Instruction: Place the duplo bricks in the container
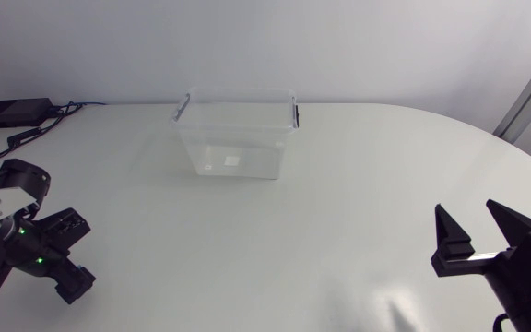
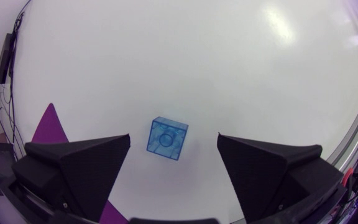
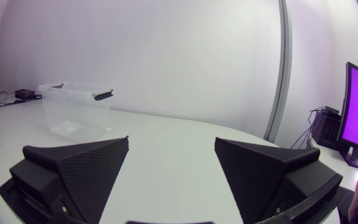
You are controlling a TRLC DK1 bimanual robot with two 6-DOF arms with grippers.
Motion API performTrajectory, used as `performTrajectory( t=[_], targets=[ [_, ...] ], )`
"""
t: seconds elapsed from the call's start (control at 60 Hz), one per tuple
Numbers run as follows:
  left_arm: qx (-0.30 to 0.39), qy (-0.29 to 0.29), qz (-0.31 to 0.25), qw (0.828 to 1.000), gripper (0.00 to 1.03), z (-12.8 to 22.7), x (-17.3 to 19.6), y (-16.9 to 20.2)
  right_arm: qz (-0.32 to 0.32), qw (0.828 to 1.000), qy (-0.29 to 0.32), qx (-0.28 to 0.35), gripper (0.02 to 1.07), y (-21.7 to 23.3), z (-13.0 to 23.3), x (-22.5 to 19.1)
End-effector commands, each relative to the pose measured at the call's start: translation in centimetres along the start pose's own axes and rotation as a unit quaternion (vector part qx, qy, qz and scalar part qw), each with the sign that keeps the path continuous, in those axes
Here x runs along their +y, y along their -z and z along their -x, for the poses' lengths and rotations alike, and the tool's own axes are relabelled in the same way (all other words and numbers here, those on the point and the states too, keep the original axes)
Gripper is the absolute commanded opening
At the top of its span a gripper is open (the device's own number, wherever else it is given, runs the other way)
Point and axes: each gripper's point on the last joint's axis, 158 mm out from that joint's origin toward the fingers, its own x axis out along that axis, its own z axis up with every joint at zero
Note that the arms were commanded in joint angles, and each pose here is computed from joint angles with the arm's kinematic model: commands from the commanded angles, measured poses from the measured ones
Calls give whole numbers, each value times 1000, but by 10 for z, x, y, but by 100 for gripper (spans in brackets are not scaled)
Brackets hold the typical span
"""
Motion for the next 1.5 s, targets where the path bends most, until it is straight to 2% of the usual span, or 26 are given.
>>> performTrajectory(
  t=[0.0,0.2,0.533,0.617,0.65,0.667,0.683,0.717,0.733,0.867,1.067,1.217,1.483],
  targets=[
    [23,16,-14,1000,98,-12,-3,9,7,1000,-5,2,102,6,-1,3],
    [39,31,-12,999,98,-27,-3,8,7,1000,-5,2,102,6,-1,3],
    [53,24,-4,998,92,-41,11,18,7,1000,-5,2,102,6,-1,3],
    [56,26,-3,998,81,-42,11,21,7,1000,-5,2,102,6,-1,3],
    [56,27,-5,998,69,-43,11,23,7,1000,-5,2,102,6,-1,3],
    [56,27,-5,998,68,-43,11,23,7,1000,-5,2,102,6,-1,3],
    [54,25,-5,998,55,-44,12,23,7,1000,-5,2,102,6,-1,3],
    [50,25,-5,998,38,-43,12,21,7,1000,-5,2,102,6,-1,3],
    [48,24,-3,999,35,-42,13,20,7,1000,-5,2,102,6,-1,3],
    [41,21,1,999,27,-38,13,19,7,1000,-5,2,102,6,-1,3],
    [40,24,8,999,25,-33,6,16,7,1000,-6,2,102,6,-1,3],
    [15,12,10,1000,25,-13,11,4,7,1000,-5,2,102,6,-1,3],
    [-34,13,-5,999,25,25,5,-42,7,1000,-5,2,102,6,-1,3]
  ],
)
